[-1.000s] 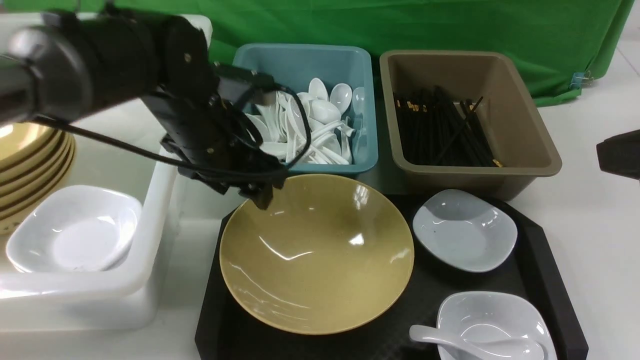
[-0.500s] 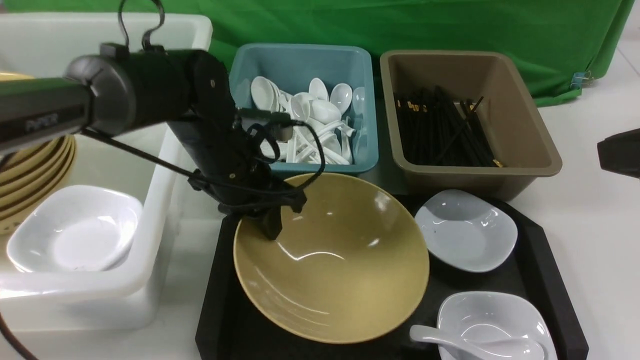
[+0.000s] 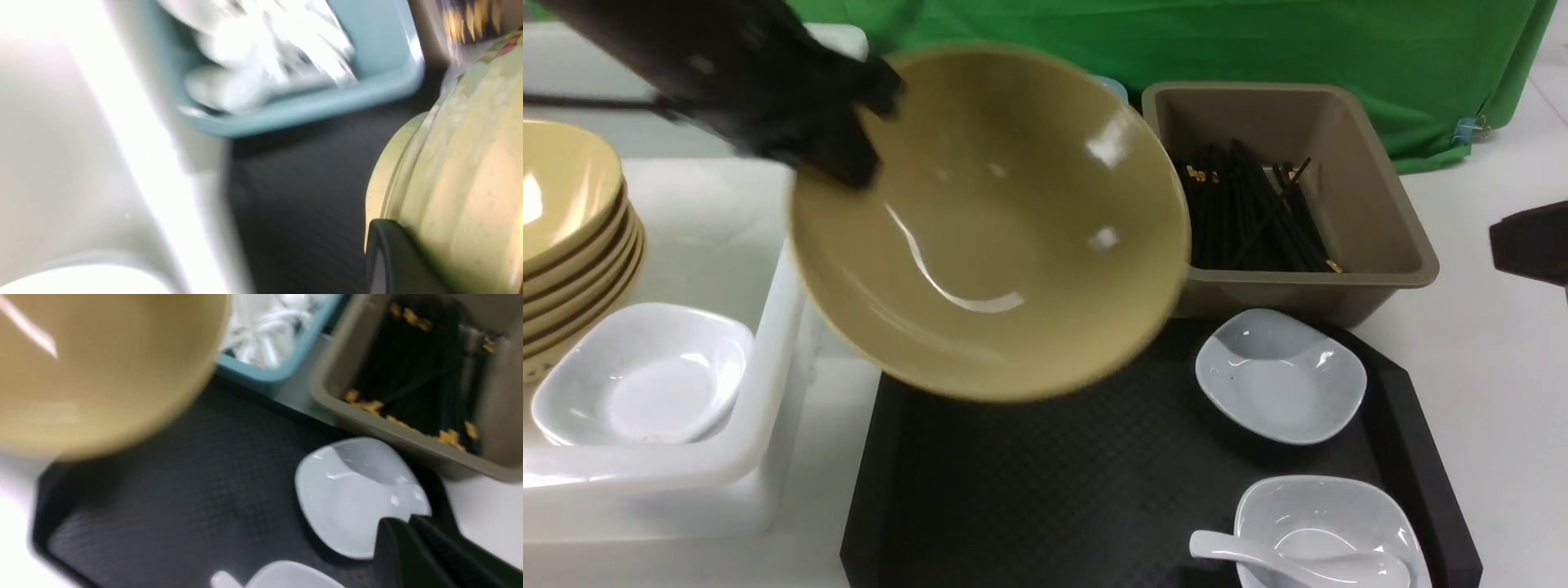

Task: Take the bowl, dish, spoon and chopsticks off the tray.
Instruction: Use the left arm to put the noodle bowl into the large storage box on the left, then use the right arm to grab the plate

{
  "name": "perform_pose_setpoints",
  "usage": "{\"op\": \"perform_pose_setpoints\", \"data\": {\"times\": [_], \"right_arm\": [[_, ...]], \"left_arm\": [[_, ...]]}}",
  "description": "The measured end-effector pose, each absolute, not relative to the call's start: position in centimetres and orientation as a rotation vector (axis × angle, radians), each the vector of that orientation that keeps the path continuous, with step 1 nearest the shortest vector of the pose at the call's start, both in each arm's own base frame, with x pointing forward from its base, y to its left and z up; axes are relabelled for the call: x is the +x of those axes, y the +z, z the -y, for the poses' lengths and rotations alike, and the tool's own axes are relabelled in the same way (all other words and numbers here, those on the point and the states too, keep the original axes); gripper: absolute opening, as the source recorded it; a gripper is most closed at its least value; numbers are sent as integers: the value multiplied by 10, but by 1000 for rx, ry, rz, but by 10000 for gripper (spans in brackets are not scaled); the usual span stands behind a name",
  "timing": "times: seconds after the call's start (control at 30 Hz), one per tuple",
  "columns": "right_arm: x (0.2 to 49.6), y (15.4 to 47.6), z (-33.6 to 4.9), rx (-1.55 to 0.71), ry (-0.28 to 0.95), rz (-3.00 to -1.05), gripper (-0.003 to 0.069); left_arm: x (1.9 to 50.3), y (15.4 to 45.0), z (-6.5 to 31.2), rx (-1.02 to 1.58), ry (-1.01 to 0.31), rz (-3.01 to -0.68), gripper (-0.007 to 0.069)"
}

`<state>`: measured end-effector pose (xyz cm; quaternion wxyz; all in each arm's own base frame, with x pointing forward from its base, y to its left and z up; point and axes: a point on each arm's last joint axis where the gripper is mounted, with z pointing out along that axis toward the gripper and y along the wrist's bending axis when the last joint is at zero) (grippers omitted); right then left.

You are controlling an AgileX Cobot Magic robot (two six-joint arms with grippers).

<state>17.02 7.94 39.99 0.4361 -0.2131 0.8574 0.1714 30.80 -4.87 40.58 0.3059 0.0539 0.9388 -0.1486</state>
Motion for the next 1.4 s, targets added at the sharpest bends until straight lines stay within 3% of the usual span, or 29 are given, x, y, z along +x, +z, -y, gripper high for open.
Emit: {"op": "perform_pose_setpoints", "data": {"times": [0.1, 0.17, 0.23, 0.37, 0.53, 0.77, 0.87, 0.97, 1.03, 1.1, 1.13, 1.17, 1.23, 1.3, 1.37, 1.4], "right_arm": [[173, 405, -88, -610, 510, -2092, 20], [179, 410, -104, -722, 602, -2056, 20], [187, 408, -121, -811, 651, -2051, 20], [194, 397, -153, -968, 697, -2062, 20], [193, 383, -176, -1089, 719, -2085, 20], [199, 375, -175, -1101, 624, -2129, 20], [207, 370, -166, -1067, 431, -2183, 20], [212, 366, -162, -1045, 344, -2215, 25], [224, 356, -161, -1048, 235, -2253, 61], [228, 351, -163, -1053, 219, -2270, 87], [234, 340, -167, -1061, 204, -2303, 156], [235, 339, -168, -1062, 203, -2309, 166], [249, 317, -177, -1086, 185, -2365, 285], [264, 291, -186, -1104, 164, -2414, 407], [276, 269, -192, -1095, 128, -2473, 502], [279, 263, -193, -1100, 112, -2480, 510]], "left_arm": [[303, 416, 5, -41, -361, -2439, 13], [297, 416, -57, -299, -313, -2366, 13], [286, 403, -115, -557, -260, -2295, 13], [262, 368, -187, -896, -219, -2196, 13], [262, 343, -218, -997, -210, -2160, 13], [285, 308, -227, -984, -300, -2214, 57], [288, 303, -228, -986, -301, -2221, 185], [288, 305, -228, -978, -289, -2221, 277], [286, 317, -227, -943, -249, -2217, 419], [285, 328, -226, -916, -223, -2207, 468], [281, 345, -222, -884, -206, -2192, 508], [280, 349, -221, -876, -205, -2192, 516], [276, 375, -209, -811, -192, -2172, 526], [271, 399, -187, -725, -189, -2159, 487], [267, 417, -158, -611, -200, -2182, 379], [266, 418, -155, -598, -197, -2181, 365]]}}
